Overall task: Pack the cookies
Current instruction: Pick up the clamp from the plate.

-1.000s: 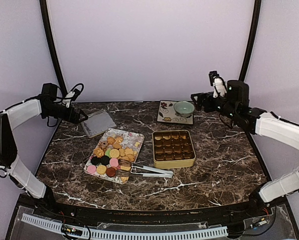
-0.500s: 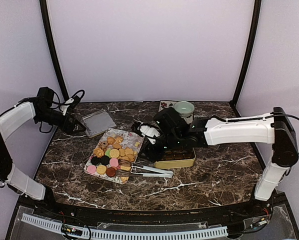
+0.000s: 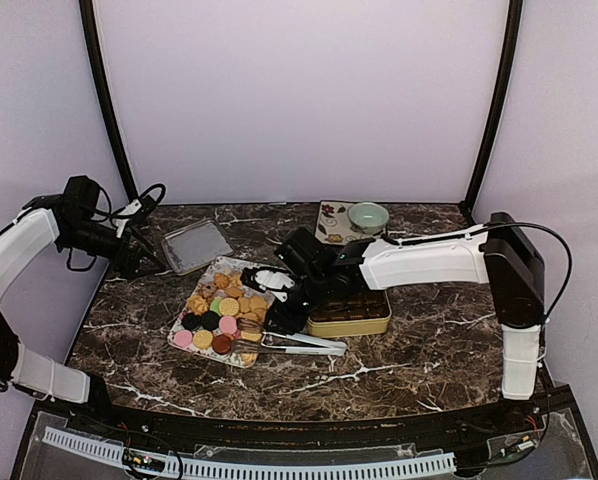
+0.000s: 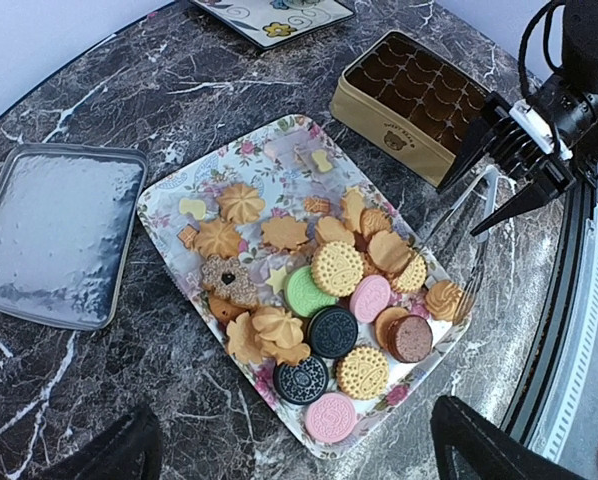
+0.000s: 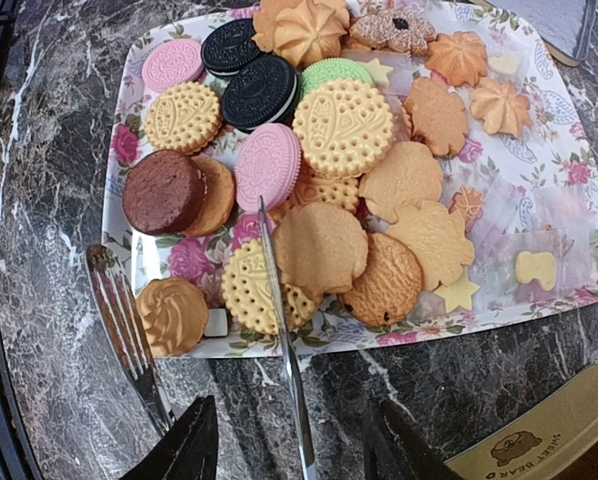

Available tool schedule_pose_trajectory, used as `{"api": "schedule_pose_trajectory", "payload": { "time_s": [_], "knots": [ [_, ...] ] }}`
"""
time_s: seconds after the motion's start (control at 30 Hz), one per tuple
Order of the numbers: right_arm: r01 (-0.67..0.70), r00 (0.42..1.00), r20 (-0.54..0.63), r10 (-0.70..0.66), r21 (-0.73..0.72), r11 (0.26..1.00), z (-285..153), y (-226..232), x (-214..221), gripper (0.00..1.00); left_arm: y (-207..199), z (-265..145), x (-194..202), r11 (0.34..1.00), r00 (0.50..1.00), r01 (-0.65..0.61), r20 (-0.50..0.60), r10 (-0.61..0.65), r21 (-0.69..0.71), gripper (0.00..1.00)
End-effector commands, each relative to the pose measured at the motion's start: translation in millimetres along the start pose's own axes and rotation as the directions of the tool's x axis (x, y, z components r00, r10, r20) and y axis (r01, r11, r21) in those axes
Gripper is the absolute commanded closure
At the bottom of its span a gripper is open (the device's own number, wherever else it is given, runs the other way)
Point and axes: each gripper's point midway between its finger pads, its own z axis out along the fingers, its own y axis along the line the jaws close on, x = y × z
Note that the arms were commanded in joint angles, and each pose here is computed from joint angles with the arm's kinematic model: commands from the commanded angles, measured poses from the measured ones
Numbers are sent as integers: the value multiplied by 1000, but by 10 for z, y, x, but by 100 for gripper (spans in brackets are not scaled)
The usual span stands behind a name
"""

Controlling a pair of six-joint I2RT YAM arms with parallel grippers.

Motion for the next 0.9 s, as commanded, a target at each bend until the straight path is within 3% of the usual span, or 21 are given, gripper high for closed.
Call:
{"api": "schedule_pose_trajectory", "payload": {
  "time_s": [0.0, 0.33, 0.63, 0.87],
  "knots": [
    [15, 1000, -11, -15, -16, 1000, 41, -10, 10, 52, -178, -50, -14, 999, 999, -11, 38, 9, 47, 4],
    [-7, 998, -57, 3, -58, 998, 139, 40, 272, 72, -261, -14, 114, 997, 1000, 15, 11, -16, 80, 5],
    [-15, 995, -103, 11, -35, 999, 139, 36, 564, 76, -302, -63, 19, 996, 999, 1, 48, -5, 86, 5],
    [-7, 998, -55, 6, -7, 1000, 52, -11, 376, 100, -411, -90, -31, 990, 997, 11, 71, -21, 142, 5]
  ]
}}
